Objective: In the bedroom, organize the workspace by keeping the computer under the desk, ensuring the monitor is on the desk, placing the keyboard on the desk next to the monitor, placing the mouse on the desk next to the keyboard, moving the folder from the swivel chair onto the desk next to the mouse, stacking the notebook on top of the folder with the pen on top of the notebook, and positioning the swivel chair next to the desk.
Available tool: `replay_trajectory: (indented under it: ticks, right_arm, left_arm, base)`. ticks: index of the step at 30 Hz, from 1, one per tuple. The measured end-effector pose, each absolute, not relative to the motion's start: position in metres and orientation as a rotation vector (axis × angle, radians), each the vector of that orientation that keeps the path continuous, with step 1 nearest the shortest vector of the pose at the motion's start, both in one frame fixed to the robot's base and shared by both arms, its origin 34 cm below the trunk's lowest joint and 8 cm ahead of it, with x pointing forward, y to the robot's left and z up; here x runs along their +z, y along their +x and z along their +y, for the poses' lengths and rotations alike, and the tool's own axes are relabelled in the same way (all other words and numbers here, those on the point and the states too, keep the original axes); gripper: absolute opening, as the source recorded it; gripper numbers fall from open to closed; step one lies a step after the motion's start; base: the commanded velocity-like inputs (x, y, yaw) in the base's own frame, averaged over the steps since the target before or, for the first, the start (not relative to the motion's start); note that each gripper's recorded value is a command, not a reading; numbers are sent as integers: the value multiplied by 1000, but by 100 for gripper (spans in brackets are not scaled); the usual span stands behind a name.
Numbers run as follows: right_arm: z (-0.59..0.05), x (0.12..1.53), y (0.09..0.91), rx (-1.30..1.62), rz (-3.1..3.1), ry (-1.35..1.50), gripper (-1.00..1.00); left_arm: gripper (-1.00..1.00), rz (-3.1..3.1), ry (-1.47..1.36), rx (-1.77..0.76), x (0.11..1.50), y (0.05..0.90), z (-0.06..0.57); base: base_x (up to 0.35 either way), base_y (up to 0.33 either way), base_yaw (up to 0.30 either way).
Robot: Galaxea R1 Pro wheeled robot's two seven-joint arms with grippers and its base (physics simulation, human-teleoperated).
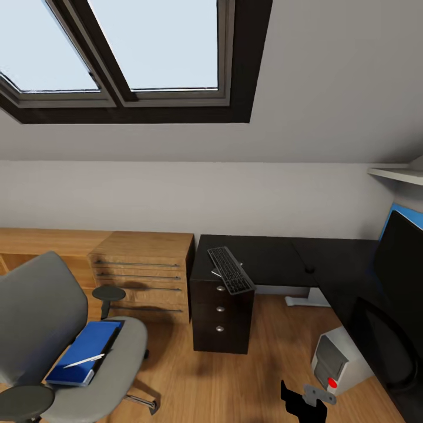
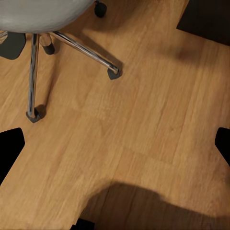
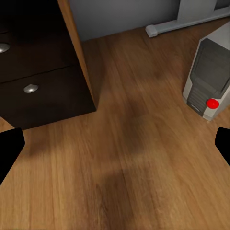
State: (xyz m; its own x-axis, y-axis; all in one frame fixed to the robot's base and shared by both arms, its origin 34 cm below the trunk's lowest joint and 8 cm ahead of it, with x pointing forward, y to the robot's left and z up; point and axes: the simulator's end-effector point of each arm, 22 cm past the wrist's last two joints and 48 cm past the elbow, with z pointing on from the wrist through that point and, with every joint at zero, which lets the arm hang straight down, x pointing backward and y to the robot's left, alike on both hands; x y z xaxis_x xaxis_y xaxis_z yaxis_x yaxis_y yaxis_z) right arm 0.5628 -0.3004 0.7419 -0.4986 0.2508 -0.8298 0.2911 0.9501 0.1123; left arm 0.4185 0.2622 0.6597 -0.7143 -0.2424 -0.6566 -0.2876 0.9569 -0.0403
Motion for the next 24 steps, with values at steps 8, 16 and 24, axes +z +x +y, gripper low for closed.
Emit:
replay_trajectory:
  ticks: [8, 16, 24]
  right_arm:
    - [-300, 742, 563, -52, 2115, 383, 100]
    - [-300, 742, 563, -52, 2116, 383, 100]
    - [-300, 742, 563, -52, 2116, 383, 100]
  left_arm:
    - [100, 2391, -371, 84, 661, 419, 262]
    - [100, 2390, -371, 84, 660, 420, 263]
    - [100, 2390, -371, 84, 661, 420, 263]
  base:
    - [-3, 0, 0]
    - [-186, 0, 0]
    - [-306, 0, 0]
